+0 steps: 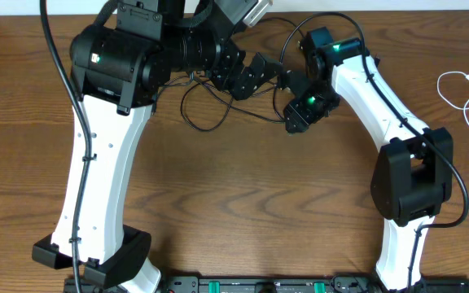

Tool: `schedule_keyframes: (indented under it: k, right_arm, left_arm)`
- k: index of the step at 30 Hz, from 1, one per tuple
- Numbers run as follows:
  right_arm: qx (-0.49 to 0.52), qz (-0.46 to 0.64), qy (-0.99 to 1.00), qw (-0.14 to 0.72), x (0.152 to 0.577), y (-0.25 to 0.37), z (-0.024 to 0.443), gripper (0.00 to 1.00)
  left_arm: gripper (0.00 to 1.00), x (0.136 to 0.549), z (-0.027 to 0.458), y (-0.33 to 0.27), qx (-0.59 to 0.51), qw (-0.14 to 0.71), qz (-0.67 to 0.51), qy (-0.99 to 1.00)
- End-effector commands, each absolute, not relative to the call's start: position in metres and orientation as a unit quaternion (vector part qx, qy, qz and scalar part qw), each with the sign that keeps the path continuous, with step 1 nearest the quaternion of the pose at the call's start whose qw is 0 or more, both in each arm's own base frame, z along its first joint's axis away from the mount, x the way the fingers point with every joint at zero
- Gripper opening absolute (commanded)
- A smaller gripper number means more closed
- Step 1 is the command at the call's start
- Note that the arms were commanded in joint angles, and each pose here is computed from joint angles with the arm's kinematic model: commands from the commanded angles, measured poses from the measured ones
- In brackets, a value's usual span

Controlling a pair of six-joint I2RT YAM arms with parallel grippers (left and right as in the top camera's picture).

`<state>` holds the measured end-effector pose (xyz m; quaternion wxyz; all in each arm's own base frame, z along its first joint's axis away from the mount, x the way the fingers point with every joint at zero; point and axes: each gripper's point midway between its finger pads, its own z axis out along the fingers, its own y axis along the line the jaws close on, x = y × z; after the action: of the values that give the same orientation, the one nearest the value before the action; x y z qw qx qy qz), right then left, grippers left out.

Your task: Untangle cables

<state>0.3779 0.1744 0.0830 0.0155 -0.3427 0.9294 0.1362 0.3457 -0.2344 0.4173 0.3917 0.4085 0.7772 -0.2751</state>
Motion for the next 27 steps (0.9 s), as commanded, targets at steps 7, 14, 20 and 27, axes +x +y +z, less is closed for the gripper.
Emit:
schedule_keyframes:
  k: [7,14,20,27]
  right_arm:
    - [-0.331,0.146,0.93,0.061,0.399,0.186,0.084,0.63]
    - [-0.287,0.152,0.941,0.097,0.419,0.198,0.084,0.63]
    - [-0.275,0.156,0.94,0.124,0.431,0.21,0.086,0.63]
    - [-0.266,0.158,0.944,0.118,0.434,0.214,0.072,0.64]
  left_arm:
    - [0.99,0.334,0.432,-0.233,0.412,0.405,-0.283,0.766]
    - [0.98,0.327,0.437,-0.23,0.408,0.407,-0.285,0.766]
    - [0.94,0.316,0.452,-0.226,0.389,0.418,-0.294,0.766]
    - [0.93,0.296,0.473,-0.219,0.393,0.444,-0.29,0.751]
